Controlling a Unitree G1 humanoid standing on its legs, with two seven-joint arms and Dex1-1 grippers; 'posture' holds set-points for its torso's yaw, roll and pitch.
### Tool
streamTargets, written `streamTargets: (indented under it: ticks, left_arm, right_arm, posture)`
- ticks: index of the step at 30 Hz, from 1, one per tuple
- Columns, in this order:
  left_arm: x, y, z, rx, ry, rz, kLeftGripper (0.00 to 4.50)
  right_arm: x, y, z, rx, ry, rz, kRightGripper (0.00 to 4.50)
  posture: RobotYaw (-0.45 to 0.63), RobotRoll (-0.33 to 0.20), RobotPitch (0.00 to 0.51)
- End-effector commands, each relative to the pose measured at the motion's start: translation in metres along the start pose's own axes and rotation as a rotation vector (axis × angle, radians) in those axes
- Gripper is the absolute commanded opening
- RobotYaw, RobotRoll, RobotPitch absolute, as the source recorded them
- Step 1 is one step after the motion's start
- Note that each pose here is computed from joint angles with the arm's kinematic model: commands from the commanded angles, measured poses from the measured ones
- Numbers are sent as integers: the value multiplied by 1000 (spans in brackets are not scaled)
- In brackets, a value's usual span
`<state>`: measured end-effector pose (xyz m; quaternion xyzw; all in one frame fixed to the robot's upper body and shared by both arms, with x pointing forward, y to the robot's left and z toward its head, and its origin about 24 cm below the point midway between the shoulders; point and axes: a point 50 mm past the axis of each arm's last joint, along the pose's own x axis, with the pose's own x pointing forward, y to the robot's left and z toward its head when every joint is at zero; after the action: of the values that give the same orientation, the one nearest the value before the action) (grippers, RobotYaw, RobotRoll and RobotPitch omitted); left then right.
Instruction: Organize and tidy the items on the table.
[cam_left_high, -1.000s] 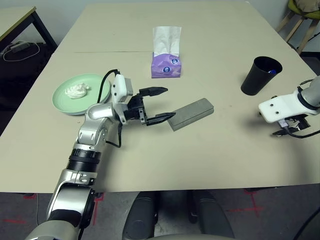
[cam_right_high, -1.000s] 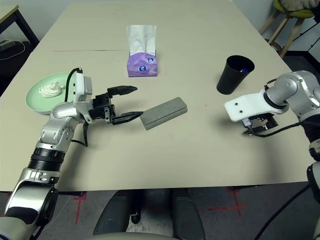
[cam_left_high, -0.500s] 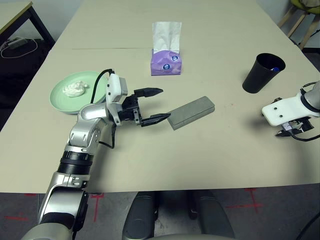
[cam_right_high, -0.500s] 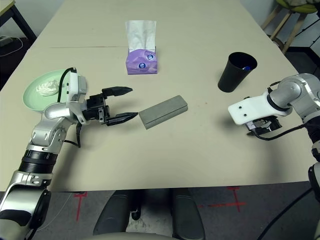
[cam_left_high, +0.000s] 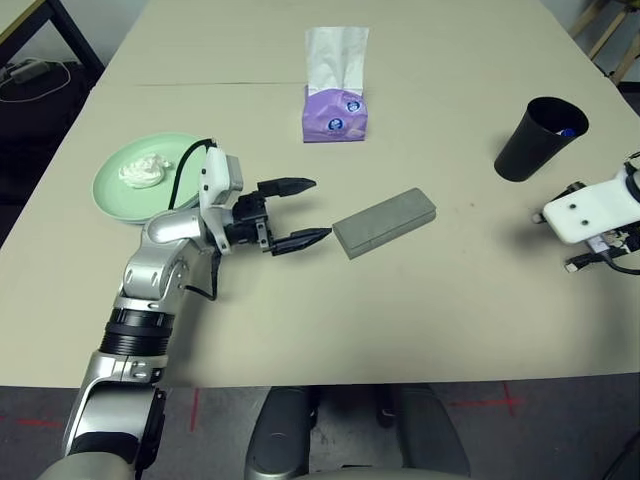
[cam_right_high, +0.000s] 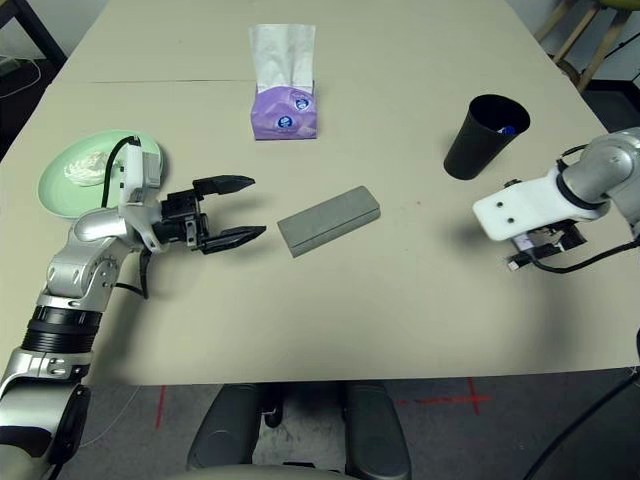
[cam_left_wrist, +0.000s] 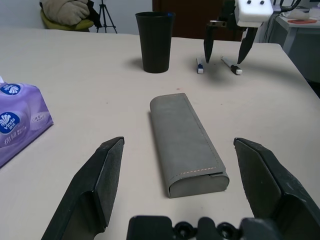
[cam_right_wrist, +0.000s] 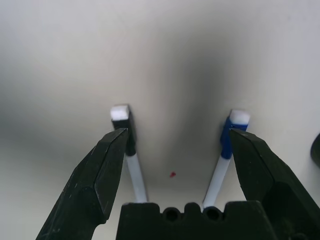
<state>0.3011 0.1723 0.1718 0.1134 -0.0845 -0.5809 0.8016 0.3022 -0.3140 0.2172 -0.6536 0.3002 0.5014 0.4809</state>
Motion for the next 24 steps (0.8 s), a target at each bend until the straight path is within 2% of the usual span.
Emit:
streamTargets:
  ticks: [1,14,24]
  left_arm:
    - [-3,2,-1,-2,8,4,4454]
    - [-7,8,0,7,19,30,4454]
    - [-7,9,0,13,20,36,4454]
  right_arm:
    - [-2,7,-3,-18,-2,1,4500]
    - [8,24,-2,-87,-12,55,4500]
    - [12,22,-3,-147,30,48,4500]
  posture:
    - [29,0,280]
    - [29,0,282]
    - [34,0,277]
